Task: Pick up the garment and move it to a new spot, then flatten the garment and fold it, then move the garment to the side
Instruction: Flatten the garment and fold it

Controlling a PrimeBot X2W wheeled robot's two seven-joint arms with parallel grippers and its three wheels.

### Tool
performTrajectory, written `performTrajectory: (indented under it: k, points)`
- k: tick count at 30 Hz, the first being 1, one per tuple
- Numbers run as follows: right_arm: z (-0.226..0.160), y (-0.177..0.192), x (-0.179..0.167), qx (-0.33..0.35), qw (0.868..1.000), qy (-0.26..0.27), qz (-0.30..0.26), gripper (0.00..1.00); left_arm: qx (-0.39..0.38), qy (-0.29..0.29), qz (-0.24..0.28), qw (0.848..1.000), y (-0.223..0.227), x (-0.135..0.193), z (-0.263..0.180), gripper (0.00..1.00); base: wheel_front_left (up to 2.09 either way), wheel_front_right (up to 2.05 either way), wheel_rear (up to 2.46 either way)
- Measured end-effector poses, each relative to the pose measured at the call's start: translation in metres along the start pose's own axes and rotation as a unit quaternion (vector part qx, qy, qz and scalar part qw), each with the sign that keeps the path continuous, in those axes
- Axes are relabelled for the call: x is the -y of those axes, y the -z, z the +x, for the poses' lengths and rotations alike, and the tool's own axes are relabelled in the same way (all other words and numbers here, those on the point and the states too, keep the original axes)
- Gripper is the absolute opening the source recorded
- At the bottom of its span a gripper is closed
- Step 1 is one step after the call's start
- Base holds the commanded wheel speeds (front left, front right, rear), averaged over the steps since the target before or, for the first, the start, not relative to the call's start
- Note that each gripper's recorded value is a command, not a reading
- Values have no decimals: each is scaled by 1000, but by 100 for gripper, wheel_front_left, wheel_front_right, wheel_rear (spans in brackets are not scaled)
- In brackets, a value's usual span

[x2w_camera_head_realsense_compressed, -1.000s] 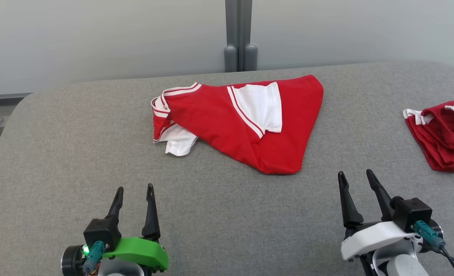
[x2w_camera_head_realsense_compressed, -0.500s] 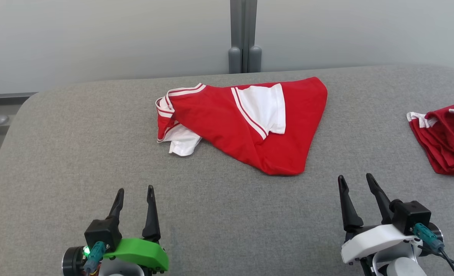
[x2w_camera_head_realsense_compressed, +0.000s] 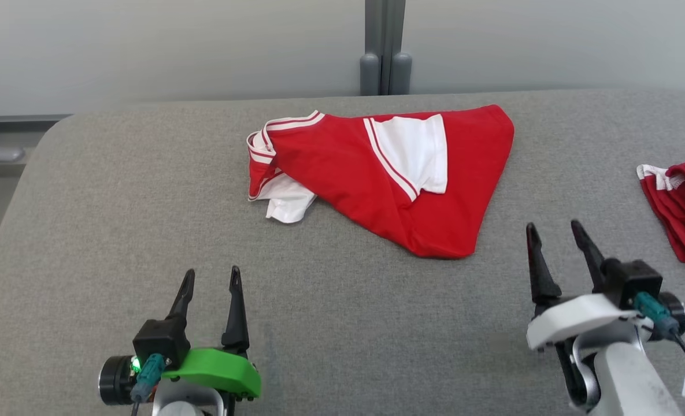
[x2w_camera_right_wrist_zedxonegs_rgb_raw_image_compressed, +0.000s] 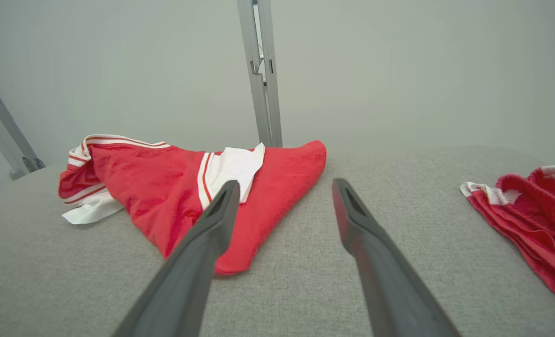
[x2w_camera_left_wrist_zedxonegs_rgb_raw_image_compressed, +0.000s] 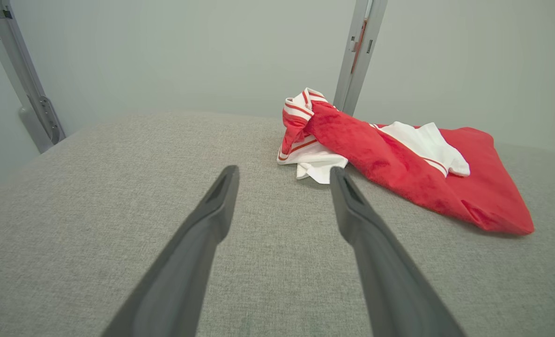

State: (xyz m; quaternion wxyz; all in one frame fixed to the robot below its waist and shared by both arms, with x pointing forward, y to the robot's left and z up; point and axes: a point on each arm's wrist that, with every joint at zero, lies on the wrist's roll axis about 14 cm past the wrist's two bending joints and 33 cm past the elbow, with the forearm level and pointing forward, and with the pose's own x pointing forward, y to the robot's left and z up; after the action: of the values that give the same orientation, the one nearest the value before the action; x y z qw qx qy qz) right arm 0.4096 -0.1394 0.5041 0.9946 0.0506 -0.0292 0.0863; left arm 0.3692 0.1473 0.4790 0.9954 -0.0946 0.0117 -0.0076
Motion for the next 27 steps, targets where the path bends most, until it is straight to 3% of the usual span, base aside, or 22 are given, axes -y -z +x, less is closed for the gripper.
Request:
performTrajectory:
  k: [9,16,27]
  points:
    - [95,-21,4,-10,998,-12,-56,100,11,0,-1,1000,-7,-2,17,100,0,0,0]
    - [139,39,-17,-113,992,-45,-40,100,-2,-28,-4,1000,2,-17,24,100,0,0,0]
    - [157,124,-54,-233,969,-81,5,100,-30,-81,4,996,19,-49,19,100,0,0,0]
